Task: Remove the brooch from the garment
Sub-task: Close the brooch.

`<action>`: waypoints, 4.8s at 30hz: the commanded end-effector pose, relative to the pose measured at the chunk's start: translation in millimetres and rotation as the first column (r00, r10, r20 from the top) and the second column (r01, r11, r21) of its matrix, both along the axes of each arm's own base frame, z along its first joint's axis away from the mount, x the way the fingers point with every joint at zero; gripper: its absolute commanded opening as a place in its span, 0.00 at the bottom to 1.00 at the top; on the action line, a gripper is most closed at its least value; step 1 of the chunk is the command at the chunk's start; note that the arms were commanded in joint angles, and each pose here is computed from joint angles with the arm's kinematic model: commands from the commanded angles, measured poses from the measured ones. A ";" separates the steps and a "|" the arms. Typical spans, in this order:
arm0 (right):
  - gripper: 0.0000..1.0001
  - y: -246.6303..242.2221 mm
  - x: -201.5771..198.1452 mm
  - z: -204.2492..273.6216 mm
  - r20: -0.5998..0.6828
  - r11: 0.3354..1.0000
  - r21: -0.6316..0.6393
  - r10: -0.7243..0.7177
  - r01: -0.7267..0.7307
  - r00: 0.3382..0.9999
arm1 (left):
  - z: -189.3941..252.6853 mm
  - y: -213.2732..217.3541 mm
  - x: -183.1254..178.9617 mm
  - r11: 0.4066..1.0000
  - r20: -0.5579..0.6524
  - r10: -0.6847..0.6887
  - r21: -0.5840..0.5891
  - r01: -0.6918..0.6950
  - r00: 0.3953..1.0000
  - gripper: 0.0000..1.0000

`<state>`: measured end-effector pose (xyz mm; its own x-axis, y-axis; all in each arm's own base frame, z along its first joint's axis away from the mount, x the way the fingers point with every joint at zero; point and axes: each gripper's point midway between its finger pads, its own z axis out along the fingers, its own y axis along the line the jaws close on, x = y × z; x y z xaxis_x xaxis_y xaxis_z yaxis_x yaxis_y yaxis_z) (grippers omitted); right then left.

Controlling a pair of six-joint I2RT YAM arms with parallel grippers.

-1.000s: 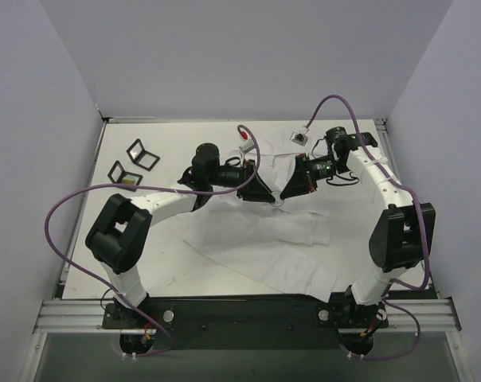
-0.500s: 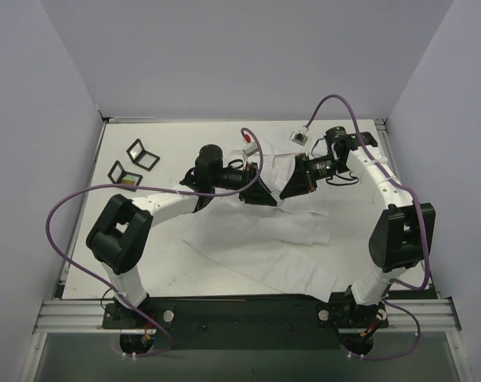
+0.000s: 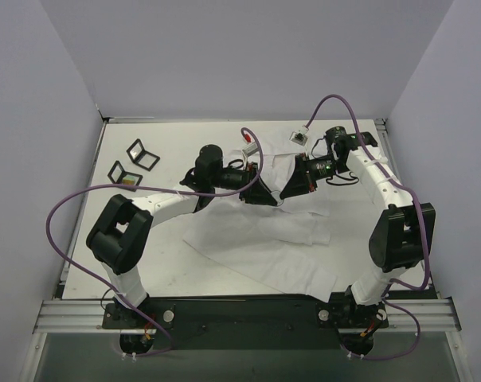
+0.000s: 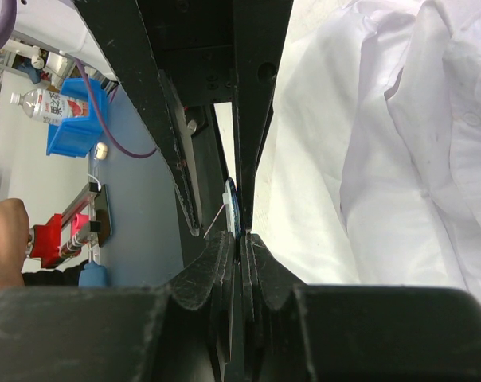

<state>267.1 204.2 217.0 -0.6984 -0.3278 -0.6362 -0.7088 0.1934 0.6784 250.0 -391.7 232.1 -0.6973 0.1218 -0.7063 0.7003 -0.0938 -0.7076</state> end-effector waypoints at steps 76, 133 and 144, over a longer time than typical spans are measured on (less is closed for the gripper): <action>0.00 10.3 -6.9 10.8 0.049 0.999 0.000 0.048 -0.048 0.998 | 3.0 -8.1 17.5 0.996 0.055 0.068 0.055 -0.071 0.996 0.26; 0.00 3.6 0.8 9.9 0.042 1.000 -0.009 0.017 -0.017 0.999 | 19.2 -6.2 -11.3 0.998 0.098 -0.061 0.011 0.060 0.993 0.23; 0.00 3.3 -0.7 11.6 0.054 1.000 -0.007 0.019 -0.018 0.998 | 25.5 -0.7 -5.8 0.999 0.100 -0.044 -0.010 0.045 0.994 0.38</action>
